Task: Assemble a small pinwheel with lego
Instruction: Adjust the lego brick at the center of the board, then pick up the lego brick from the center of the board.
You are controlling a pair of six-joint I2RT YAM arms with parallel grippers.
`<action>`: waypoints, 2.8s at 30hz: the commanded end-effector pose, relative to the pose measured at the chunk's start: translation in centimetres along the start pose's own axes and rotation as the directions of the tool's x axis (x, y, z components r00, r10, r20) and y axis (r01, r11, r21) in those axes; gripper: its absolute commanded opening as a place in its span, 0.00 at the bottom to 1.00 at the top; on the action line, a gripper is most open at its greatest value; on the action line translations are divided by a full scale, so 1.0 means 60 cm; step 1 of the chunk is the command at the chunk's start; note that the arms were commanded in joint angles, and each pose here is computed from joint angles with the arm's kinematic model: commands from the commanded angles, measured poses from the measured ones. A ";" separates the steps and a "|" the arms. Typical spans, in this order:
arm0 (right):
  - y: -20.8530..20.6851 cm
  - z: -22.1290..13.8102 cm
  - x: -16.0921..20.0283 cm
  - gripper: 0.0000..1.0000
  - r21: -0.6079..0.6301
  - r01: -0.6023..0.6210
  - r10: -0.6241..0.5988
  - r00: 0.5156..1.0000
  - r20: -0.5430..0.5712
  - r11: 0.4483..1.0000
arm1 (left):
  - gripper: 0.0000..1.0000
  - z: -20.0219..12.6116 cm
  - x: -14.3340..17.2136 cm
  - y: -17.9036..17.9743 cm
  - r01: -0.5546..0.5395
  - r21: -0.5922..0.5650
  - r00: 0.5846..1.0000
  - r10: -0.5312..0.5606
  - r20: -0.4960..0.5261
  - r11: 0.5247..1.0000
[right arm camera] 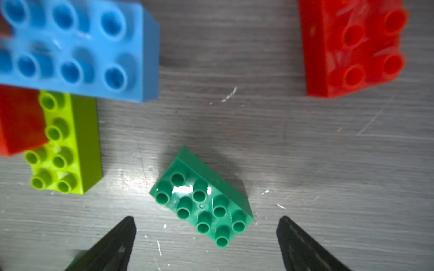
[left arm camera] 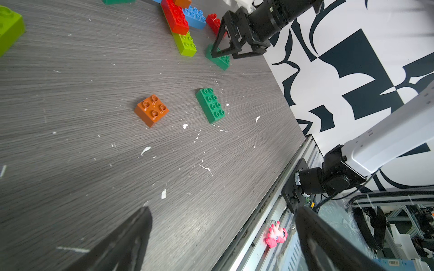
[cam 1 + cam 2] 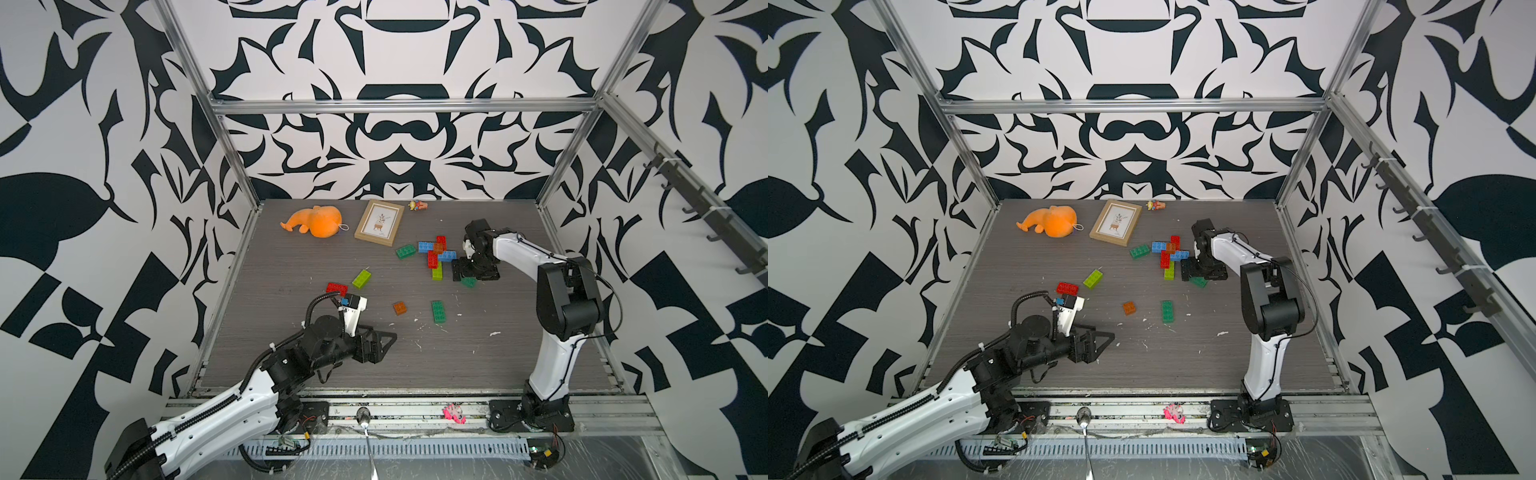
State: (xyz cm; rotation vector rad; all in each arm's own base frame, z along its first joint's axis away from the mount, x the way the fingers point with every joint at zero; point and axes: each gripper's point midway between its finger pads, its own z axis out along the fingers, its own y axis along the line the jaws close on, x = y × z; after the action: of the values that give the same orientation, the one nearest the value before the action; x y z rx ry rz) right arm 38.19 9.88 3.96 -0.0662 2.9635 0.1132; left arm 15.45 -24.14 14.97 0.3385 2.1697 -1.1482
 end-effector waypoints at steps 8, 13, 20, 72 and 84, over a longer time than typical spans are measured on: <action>0.021 0.013 -0.019 0.93 -0.061 0.045 -0.044 0.999 0.016 0.997 | 1.00 -0.009 -0.009 -0.008 -0.005 0.003 1.000 0.005 0.013 1.000; 0.022 0.024 0.004 0.87 -0.078 0.034 -0.035 0.999 -0.010 0.996 | 1.00 -0.016 -0.006 -0.004 0.001 0.003 1.000 -0.001 0.026 1.000; 0.034 0.003 0.057 0.83 -0.142 -0.008 0.010 1.000 0.012 0.990 | 1.00 -0.023 -0.009 -0.005 -0.007 -0.001 0.999 0.007 0.034 1.000; 0.026 0.025 0.001 0.63 -0.048 0.011 -0.009 0.999 0.042 0.999 | 1.00 -0.001 0.011 -0.010 0.021 0.037 0.999 -0.020 -0.031 0.999; 0.034 0.013 -0.008 0.30 0.033 0.023 -0.027 0.993 0.112 0.999 | 1.00 0.002 0.018 0.001 0.012 0.014 0.999 -0.012 -0.042 1.000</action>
State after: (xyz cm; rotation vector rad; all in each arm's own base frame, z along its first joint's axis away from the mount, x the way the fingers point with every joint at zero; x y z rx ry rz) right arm 38.46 12.23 2.19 -0.1197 2.8971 0.1262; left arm 14.68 -24.44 14.75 0.3636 2.1959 -1.1875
